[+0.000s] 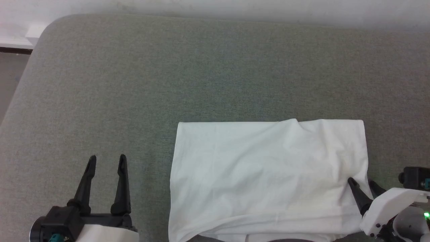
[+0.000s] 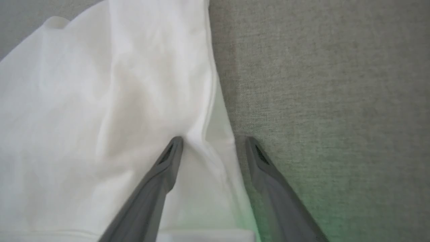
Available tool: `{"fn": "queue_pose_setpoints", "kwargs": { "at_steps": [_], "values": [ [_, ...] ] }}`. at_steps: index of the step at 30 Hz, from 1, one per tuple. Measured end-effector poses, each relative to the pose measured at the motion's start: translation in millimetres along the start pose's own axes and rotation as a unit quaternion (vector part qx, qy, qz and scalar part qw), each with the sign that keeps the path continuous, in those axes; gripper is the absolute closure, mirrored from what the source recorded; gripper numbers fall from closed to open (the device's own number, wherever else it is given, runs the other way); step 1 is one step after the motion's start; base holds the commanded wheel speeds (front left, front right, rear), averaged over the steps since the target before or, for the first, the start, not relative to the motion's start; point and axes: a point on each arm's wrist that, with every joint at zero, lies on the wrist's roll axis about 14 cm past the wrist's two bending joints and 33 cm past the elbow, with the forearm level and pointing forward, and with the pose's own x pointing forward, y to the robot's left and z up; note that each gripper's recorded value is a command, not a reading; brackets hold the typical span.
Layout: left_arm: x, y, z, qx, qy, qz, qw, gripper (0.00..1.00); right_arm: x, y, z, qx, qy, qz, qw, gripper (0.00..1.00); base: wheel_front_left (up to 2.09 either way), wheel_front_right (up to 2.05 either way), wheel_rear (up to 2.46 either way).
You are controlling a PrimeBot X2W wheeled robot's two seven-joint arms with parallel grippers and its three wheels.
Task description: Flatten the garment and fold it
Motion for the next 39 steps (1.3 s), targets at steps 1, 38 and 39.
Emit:
{"fn": "queue_pose_setpoints", "kwargs": {
  "at_steps": [1,38,39],
  "values": [
    [-0.6,0.1,-0.5,0.0,0.001,-0.002,1.0,0.0,0.7,-0.1,-0.6,0.003,0.005,0.002,1.0,0.0,0.0,0.0,0.0],
    [2.4,-35.6,1.2,-0.02,-0.004,-0.068,0.998,0.0,-57.0,-66.5,91.9,-0.02,-0.123,-0.088,0.988,1.0,0.0,0.0,0.0],
    [2.3,-36.2,1.6,-0.023,-0.004,-0.068,0.997,0.0,-56.6,-52.4,92.4,-0.02,-0.123,-0.067,0.99,1.0,0.0,0.0,0.0]
  ]
}}
